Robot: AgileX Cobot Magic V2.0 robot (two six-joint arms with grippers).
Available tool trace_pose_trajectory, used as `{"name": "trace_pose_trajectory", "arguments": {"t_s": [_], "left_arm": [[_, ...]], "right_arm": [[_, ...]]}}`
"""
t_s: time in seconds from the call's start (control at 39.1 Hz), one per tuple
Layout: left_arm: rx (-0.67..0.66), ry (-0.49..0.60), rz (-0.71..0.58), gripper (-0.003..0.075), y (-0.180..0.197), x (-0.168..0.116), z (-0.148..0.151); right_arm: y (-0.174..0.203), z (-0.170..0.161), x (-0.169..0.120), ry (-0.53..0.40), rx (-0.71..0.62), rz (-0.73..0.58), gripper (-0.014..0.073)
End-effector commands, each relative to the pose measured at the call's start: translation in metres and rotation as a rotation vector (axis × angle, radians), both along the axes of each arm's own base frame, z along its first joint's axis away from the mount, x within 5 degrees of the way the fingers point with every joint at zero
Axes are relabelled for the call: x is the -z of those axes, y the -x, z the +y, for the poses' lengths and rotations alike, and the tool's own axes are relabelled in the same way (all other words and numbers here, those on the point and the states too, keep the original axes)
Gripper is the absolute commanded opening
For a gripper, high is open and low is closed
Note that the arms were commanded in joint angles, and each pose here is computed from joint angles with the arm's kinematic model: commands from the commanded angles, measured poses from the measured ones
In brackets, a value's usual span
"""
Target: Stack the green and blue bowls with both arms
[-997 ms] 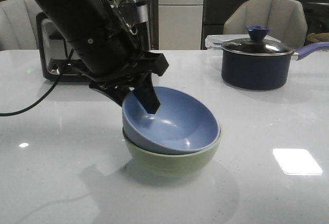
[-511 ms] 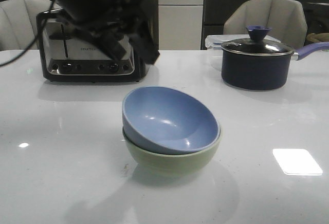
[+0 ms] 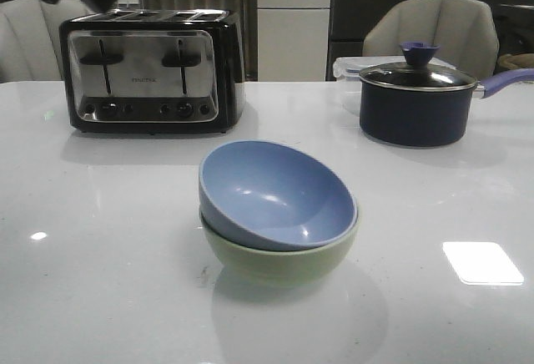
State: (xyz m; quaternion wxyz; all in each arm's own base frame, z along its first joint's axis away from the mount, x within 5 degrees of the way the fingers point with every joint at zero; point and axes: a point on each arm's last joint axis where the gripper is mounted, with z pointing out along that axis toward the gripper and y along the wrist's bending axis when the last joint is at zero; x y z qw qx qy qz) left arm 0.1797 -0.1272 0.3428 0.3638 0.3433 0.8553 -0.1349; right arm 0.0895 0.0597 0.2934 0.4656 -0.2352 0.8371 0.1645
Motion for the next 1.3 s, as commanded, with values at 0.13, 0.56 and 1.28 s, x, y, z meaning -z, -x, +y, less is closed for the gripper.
{"name": "trace_pose_trajectory", "arguments": {"t_s": [0.13, 0.56, 1.28], "left_arm": [[-0.101, 0.058, -0.082, 0.044, 0.045, -0.004, 0.036], [-0.106, 0.076, -0.126, 0.0435, 0.091, 0.032, 0.066], [-0.107, 0.083, -0.137, 0.0094, 0.09, 0.032, 0.066]], "right_arm": [[-0.003, 0.001, -0.014, -0.041, 0.004, -0.086, 0.0412], [-0.002, -0.001, -0.01, 0.013, -0.002, -0.057, 0.0412], [0.0, -0.005, -0.003, 0.104, -0.008, -0.012, 0.0053]]}}
